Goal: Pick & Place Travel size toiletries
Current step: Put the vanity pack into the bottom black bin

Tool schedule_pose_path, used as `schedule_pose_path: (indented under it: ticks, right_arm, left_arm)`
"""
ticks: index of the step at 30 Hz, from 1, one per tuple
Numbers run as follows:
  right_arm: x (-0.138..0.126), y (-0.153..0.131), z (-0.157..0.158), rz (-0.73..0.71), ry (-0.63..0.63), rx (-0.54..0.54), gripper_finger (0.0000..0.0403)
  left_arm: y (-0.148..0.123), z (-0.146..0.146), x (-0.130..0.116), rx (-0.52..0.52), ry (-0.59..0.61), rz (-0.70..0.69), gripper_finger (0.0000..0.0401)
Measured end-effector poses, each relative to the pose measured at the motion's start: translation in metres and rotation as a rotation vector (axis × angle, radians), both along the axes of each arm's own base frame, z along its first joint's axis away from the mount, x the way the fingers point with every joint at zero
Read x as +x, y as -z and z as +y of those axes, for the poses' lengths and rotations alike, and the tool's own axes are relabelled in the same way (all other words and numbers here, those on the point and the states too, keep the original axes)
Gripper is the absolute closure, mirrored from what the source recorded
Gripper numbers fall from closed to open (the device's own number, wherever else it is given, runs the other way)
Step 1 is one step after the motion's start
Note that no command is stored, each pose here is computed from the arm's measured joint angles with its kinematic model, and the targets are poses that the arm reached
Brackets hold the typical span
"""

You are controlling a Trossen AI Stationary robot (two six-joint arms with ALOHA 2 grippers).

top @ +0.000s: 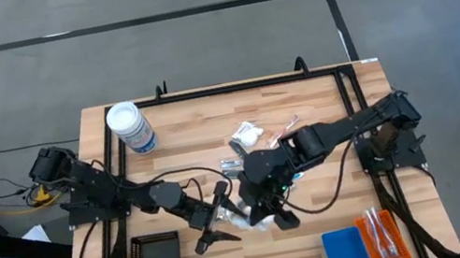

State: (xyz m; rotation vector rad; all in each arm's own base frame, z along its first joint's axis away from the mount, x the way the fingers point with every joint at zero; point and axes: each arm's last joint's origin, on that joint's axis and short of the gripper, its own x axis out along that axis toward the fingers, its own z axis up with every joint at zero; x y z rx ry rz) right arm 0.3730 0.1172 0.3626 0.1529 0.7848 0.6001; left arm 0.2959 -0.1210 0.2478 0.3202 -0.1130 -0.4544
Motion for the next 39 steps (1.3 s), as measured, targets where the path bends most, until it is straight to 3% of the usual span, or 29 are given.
schedule_pose_path:
  ticks: [7, 13, 22, 28, 30, 39]
  right_arm:
    - [0.0, 0.0, -0.001, 0.002, -0.017, 0.005, 0.0403]
    - [0.0, 0.0, 0.0, -0.005, -0.024, 0.001, 0.0403]
    - [0.002, -0.001, -0.004, -0.023, -0.013, 0.006, 0.0403]
    - [0.0, -0.004, -0.003, -0.017, -0.002, 0.02, 0.0394]
    - [-0.005, -0.01, -0.002, -0.006, 0.004, 0.018, 0.0384]
    - [-0.047, -0.069, 0.008, -0.026, 0.02, -0.013, 0.0323]
  left_arm:
    - [0.001, 0.001, 0.0, -0.003, -0.027, 0.015, 0.0136]
    - [0.006, 0.007, 0.003, -0.031, -0.028, 0.077, 0.0168]
    - [0.005, 0.009, 0.003, -0.056, -0.037, 0.085, 0.025]
    - [0.005, 0.009, 0.003, -0.062, -0.037, 0.085, 0.0361]
    - [0.005, 0.009, 0.003, -0.076, -0.033, 0.091, 0.0382]
    - [-0.004, 0.01, -0.002, -0.152, -0.023, 0.097, 0.0384]
